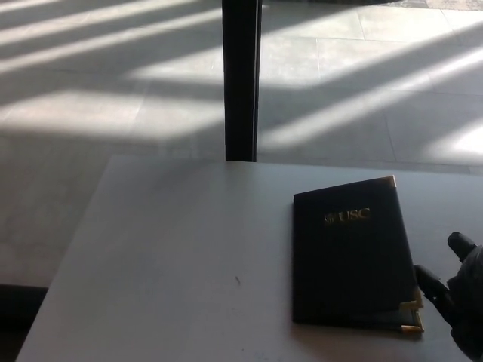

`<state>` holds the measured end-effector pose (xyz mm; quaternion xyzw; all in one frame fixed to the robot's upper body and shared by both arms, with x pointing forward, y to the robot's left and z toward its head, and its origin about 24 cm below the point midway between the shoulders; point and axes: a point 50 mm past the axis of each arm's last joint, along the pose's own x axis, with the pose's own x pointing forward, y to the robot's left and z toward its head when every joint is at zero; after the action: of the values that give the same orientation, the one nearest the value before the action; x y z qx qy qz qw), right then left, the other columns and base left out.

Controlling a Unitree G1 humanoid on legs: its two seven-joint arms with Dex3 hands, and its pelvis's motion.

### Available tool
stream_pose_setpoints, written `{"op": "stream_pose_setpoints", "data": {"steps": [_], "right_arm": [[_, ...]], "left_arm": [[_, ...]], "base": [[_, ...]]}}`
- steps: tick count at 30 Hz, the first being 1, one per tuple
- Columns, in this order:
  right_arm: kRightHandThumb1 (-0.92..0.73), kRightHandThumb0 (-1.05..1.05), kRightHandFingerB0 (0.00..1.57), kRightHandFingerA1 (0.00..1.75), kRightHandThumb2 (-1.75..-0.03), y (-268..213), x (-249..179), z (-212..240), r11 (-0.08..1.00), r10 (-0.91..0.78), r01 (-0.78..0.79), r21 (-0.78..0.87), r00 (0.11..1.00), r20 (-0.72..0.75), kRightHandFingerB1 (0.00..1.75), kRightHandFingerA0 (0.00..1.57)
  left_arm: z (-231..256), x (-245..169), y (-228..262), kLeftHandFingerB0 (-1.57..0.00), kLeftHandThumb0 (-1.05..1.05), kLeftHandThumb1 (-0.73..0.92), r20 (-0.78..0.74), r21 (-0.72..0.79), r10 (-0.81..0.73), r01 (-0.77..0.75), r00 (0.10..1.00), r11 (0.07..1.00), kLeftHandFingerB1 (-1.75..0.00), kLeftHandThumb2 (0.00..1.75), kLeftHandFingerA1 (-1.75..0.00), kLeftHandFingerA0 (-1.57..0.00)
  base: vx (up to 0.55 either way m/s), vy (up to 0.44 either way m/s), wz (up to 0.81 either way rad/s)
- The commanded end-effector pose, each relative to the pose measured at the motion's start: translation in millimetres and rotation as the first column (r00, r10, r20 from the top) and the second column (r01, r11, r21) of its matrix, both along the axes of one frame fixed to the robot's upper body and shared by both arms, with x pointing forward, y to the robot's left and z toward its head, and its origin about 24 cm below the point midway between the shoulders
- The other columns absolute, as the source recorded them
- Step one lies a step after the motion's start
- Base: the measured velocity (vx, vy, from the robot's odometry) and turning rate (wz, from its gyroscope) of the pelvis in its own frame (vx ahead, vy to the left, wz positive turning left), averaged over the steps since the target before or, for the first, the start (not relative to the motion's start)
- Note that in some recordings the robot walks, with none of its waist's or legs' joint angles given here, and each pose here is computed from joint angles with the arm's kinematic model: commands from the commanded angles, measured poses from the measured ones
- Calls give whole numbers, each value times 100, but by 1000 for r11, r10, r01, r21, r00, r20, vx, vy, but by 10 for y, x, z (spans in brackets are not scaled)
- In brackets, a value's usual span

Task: There is a diary kept infront of the robot and the robot uses its right hand to grab its cover and puses it to the left to open it.

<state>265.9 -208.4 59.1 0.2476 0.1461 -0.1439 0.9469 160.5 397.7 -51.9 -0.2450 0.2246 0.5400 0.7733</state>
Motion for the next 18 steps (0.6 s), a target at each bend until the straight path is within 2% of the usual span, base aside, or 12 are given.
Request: {"op": "stream_pose_setpoints", "data": {"steps": [1, 2, 3, 4, 6, 11, 12, 14, 15, 17, 18], "right_arm": [[-92, -68, 29, 58, -77, 88, 23, -47, 1000, -1, 1, 1, 1000, -28, 47, 38], [-92, -67, 27, 56, -79, 118, 32, -56, 1000, 9, -9, 15, 1000, -24, 47, 34], [-92, -67, 28, 59, -79, 196, 18, -73, 1000, 25, -25, 9, 999, -31, 48, 36], [-76, -52, 19, 67, -117, 227, 19, -93, 1000, 29, -29, -1, 999, -45, 52, 41], [-79, -55, 19, 67, -118, 285, 11, -140, 999, 36, -37, -2, 997, -62, 52, 41], [-78, -55, 21, 68, -117, 392, 1, -191, 999, 45, -43, 23, 996, -76, 53, 42], [-92, -64, 34, 60, -76, 444, -13, -238, 999, 48, -46, 22, 994, -100, 49, 40], [-92, -66, 32, 60, -76, 527, -30, -275, 998, 62, -60, 27, 992, -110, 48, 39], [-77, -54, 17, 67, -117, 559, -37, -282, 997, 71, -68, 31, 992, -106, 52, 40], [-77, -54, 18, 67, -117, 606, -40, -285, 996, 78, -74, 45, 992, -101, 52, 40], [-90, -68, 31, 60, -81, 634, -38, -281, 996, 85, -81, 47, 991, -99, 48, 38]], "left_arm": [[60, 4, 47, -29, -84, 92, 27, 50, 64, -65, 998, 997, -79, 88, -99, -39], [65, 8, 50, -31, -81, 92, 19, 56, 59, -60, 998, 997, -80, 86, -99, -40], [64, 5, 50, -32, -78, 84, 21, 56, 54, -55, 998, 997, -74, 119, -88, -39], [61, 1, 50, -28, -83, 92, 16, 57, 52, -52, 999, 997, -77, 87, -98, -37], [53, -2, 46, -25, -84, 92, 24, 48, 44, -45, 999, 998, -76, 89, -97, -35], [77, 20, 62, -23, -83, 92, 46, 36, 45, -47, 998, 998, -79, 89, -98, -33], [74, 15, 62, -24, -82, 92, 42, 38, 44, -45, 998, 998, -80, 90, -98, -32], [91, 29, 72, -23, -82, 92, 42, 39, 36, -38, 998, 999, -76, 90, -98, -30], [91, 28, 72, -24, -83, 92, 33, 42, 40, -42, 999, 998, -77, 89, -98, -32], [94, 27, 74, -25, -83, 92, 14, 54, 37, -38, 999, 998, -76, 90, -99, -35], [92, 27, 72, -23, -83, 92, 16, 55, 30, -31, 999, 998, -77, 91, -100, -32]], "base": [[0, 0, 0], [0, 0, 0], [0, 0, 0], [0, 0, 0], [0, 0, 0], [0, 0, 0], [0, 0, 0], [0, 0, 0], [0, 0, 0], [0, 0, 0], [0, 0, 0]]}}
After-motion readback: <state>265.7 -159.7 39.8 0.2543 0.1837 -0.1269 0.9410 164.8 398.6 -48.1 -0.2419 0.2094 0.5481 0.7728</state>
